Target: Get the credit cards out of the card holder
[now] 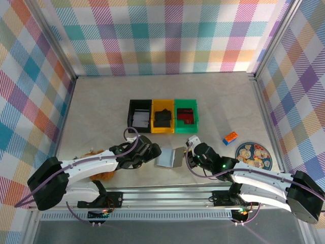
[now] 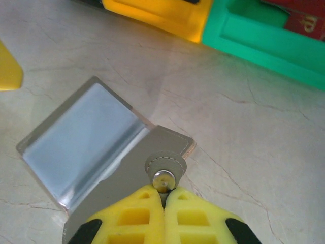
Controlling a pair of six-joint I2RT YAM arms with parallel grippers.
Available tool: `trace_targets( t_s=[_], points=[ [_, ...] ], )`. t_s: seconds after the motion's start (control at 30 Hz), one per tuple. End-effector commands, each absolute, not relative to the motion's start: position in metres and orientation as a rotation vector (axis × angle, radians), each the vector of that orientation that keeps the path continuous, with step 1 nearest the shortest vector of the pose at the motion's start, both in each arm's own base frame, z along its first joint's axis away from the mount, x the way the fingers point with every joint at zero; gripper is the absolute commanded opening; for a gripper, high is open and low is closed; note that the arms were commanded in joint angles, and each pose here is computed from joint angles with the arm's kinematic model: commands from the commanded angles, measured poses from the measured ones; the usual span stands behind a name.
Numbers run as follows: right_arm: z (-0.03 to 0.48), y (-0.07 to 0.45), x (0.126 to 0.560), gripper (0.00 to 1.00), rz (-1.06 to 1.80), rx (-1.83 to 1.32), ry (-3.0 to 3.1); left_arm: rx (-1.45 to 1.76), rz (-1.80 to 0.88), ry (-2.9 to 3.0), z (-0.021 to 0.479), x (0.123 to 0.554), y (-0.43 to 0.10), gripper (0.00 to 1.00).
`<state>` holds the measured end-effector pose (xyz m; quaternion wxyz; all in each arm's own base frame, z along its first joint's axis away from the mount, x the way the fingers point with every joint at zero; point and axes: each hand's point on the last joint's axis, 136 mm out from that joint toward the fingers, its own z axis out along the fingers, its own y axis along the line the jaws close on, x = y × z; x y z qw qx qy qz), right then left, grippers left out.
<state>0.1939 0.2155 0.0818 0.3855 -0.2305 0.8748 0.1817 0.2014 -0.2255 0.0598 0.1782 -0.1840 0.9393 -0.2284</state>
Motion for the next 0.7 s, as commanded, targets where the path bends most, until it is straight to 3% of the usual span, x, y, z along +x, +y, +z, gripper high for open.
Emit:
trace_targets(
  t_s=[0.0, 0.53, 0.67],
  points=[
    [0.074, 0.199, 0.195, 0.0, 0.408, -0.474, 2.313, -0.471, -0.653, 2.678, 0.06, 0.199, -0.236, 1.0],
    [0.054, 0.173, 0.217, 0.02, 0.295, -0.259, 2.464, -0.475, -0.61, 2.661, 0.063, 0.198, -0.225, 1.0],
    [0.052, 0.173, 0.225, 0.1, 0.278, -0.245, 2.493, -0.474, -0.604, 2.658, 0.065, 0.198, -0.223, 1.0]
  ],
)
